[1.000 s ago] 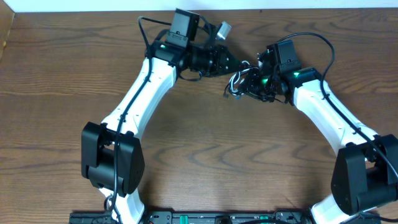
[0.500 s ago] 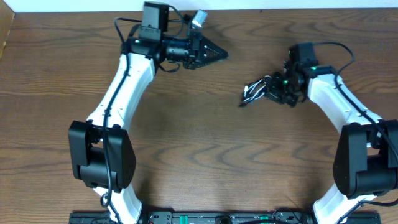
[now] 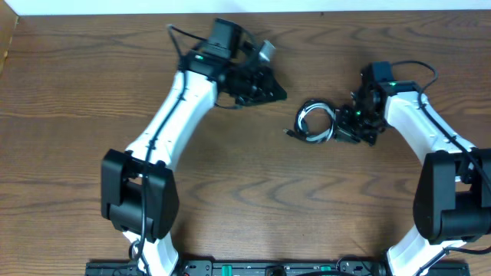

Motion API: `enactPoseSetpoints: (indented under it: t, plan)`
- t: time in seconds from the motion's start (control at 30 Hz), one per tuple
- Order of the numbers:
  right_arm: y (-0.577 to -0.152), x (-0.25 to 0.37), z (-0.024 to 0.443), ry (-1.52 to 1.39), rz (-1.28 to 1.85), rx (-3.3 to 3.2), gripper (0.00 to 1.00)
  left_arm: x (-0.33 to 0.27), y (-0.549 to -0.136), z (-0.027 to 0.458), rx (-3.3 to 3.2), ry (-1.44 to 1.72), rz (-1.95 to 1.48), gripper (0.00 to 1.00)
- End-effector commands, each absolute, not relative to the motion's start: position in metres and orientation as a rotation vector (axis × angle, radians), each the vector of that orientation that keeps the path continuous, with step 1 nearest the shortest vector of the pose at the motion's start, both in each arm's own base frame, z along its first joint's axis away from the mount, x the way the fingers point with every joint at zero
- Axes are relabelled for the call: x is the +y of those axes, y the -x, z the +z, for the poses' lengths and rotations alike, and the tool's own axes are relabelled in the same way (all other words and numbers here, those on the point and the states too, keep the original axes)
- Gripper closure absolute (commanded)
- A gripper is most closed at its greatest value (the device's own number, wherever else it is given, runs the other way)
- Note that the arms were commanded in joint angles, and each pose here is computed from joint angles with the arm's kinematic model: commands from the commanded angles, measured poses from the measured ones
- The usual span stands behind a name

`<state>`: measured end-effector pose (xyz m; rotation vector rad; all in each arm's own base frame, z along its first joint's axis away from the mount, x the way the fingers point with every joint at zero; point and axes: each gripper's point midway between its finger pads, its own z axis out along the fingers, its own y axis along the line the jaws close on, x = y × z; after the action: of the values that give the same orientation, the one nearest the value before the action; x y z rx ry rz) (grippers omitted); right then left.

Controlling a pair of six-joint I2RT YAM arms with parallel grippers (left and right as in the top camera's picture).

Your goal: Untangle cables

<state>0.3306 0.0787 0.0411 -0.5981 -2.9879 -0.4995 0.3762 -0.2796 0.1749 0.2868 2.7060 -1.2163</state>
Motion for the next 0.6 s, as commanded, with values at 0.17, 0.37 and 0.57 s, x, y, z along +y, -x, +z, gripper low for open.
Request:
enactPoseSetpoints:
  t: [0.17, 0.37, 0.57]
  plan:
    - [-0.337, 0.010, 0.095, 0.651, -0.517, -3.140, 0.93, -0.288, -0.383, 0.143, 2.717, -0.419, -0.776, 0.92]
    - [-0.337, -0.007, 0.124, 0.686, -0.533, -3.237, 0.72, -0.295, -0.391, 0.107, 2.745, -0.431, -0.678, 0.88]
    - [-0.335, -0.003, 0.123, 0.664, -0.532, -3.230, 0.68, -0.299, -0.399, 0.065, 2.789, -0.452, -0.656, 0.79]
